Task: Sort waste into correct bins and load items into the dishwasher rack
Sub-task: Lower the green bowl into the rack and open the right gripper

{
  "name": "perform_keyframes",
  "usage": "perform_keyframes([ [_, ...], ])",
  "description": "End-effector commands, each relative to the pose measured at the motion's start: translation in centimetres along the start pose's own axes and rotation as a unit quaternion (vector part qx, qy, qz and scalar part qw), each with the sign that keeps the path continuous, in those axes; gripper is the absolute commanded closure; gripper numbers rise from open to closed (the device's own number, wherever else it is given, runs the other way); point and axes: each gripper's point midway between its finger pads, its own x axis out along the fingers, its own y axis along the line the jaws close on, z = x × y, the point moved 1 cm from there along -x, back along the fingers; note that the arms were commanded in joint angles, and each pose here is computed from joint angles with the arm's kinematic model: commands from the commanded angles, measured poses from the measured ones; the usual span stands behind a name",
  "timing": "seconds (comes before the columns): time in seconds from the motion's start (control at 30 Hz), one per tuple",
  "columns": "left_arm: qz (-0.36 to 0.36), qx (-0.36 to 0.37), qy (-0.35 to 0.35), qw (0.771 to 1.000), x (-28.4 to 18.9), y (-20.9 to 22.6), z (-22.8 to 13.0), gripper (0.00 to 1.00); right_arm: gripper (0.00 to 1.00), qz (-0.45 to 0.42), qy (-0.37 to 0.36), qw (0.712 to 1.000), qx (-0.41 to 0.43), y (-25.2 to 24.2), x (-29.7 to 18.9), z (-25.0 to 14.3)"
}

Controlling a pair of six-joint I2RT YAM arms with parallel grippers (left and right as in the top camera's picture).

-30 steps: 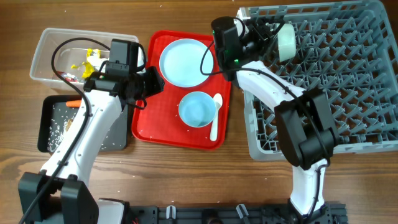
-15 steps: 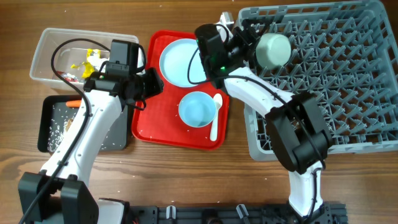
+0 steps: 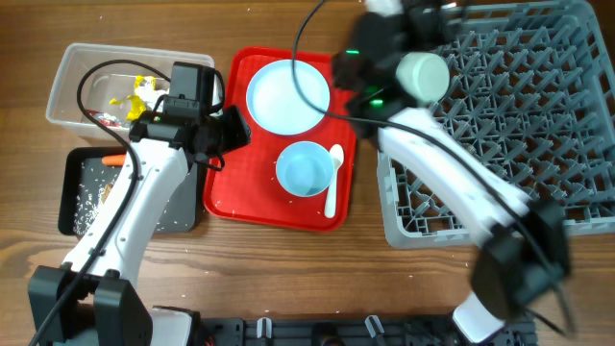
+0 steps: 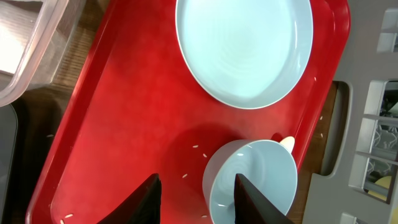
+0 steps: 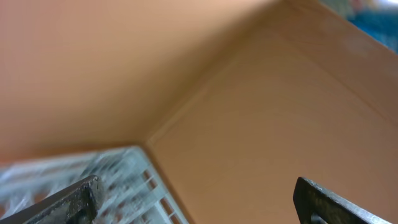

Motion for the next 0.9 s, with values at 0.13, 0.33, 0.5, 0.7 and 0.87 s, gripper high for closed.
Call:
perform_keyframes([
  [0.13,0.003,0.004,-0.01,1.0,-0.2,-0.1,0.7,0.56,0.0,-0.05,-0.02,0.996,0.076,-14.8,2.6,1.2],
  [0.33,0.003,0.004,-0.009,1.0,-0.2,-0.1,0.7,0.56,0.0,0.054,-0.082,0.992,0.075,-15.6,1.4,2.2],
  [0.5,0.004,0.004,-0.008,1.0,-0.2,0.0,0.6,0.56,0.1,0.425,-0.136,0.863,0.234,-14.1,-3.1,4.0],
  [0.7,0.007,0.003,-0.002,1.0,-0.2,0.1,0.3,0.56,0.18,0.579,0.07,0.733,0.35,-6.7,1.1,-0.8],
  [0.87,0.007,0.003,-0.002,1.0,-0.2,0.1,0.3,0.56,0.37,0.63,0.254,0.696,0.233,4.7,-0.5,-7.7],
])
